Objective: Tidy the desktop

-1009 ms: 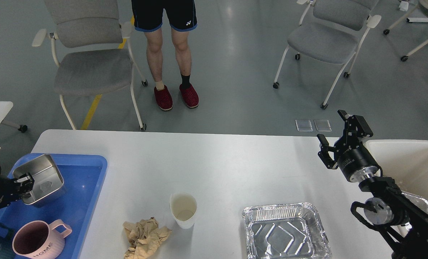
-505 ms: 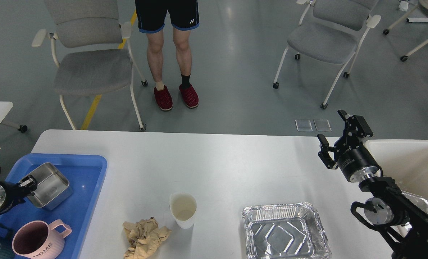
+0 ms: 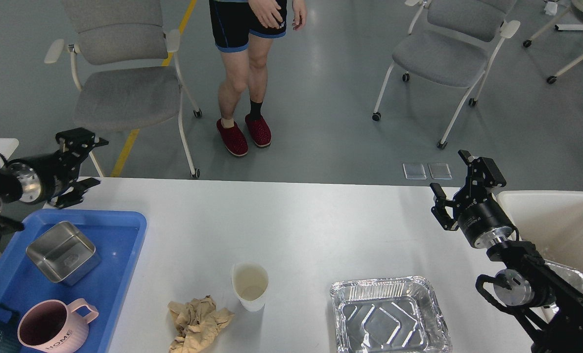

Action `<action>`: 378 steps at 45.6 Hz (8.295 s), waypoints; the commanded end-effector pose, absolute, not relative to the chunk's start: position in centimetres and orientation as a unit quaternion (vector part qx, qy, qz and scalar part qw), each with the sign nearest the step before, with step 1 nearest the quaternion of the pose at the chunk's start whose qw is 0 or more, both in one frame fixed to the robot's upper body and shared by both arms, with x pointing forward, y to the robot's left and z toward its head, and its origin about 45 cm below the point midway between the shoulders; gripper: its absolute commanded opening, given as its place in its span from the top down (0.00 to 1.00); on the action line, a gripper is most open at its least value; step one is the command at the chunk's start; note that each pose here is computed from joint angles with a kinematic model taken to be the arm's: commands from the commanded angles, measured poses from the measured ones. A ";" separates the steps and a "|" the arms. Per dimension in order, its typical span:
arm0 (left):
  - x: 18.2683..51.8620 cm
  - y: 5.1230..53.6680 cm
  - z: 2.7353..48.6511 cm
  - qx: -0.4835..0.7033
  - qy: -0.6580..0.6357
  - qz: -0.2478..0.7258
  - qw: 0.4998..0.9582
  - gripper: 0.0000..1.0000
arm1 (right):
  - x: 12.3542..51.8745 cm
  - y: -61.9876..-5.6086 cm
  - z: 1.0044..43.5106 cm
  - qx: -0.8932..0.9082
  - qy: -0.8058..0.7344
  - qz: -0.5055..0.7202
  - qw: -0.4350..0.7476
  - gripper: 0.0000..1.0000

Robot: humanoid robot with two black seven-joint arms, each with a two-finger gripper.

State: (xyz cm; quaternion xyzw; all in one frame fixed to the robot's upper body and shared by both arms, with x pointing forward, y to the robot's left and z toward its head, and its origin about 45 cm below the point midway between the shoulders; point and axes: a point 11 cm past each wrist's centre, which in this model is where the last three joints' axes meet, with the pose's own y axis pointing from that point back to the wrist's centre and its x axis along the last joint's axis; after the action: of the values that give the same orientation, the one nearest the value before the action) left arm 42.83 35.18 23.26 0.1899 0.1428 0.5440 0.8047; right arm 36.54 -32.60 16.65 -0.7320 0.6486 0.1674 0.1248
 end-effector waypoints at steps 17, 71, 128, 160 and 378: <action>44.6 24.9 22.6 -0.169 0.313 0.558 0.750 0.04 | 36.6 -33.4 16.9 -0.733 0.651 0.162 0.113 0.00; 34.7 30.8 12.4 -0.155 0.381 0.627 0.661 0.03 | 21.0 -42.8 27.1 -0.803 0.285 0.018 -0.523 0.00; 32.3 33.3 10.3 -0.115 0.386 0.654 0.641 0.03 | 22.1 -30.2 5.1 -0.850 0.143 -0.022 -0.507 0.54; 32.0 34.0 10.0 -0.108 0.386 0.660 0.636 0.03 | 25.5 -28.9 8.6 -0.863 0.142 -0.076 -0.479 1.00; 30.6 36.5 42.6 0.432 -0.197 0.226 0.851 1.00 | 33.7 -25.2 19.5 -0.875 0.137 -0.145 -0.442 1.00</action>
State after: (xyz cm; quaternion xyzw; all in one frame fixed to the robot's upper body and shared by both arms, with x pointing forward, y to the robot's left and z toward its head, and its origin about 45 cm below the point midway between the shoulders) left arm 31.59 35.58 38.71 0.4448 -0.1882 0.2221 0.8470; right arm 33.70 -25.63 19.50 -0.8727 0.1393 -0.1444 -0.4451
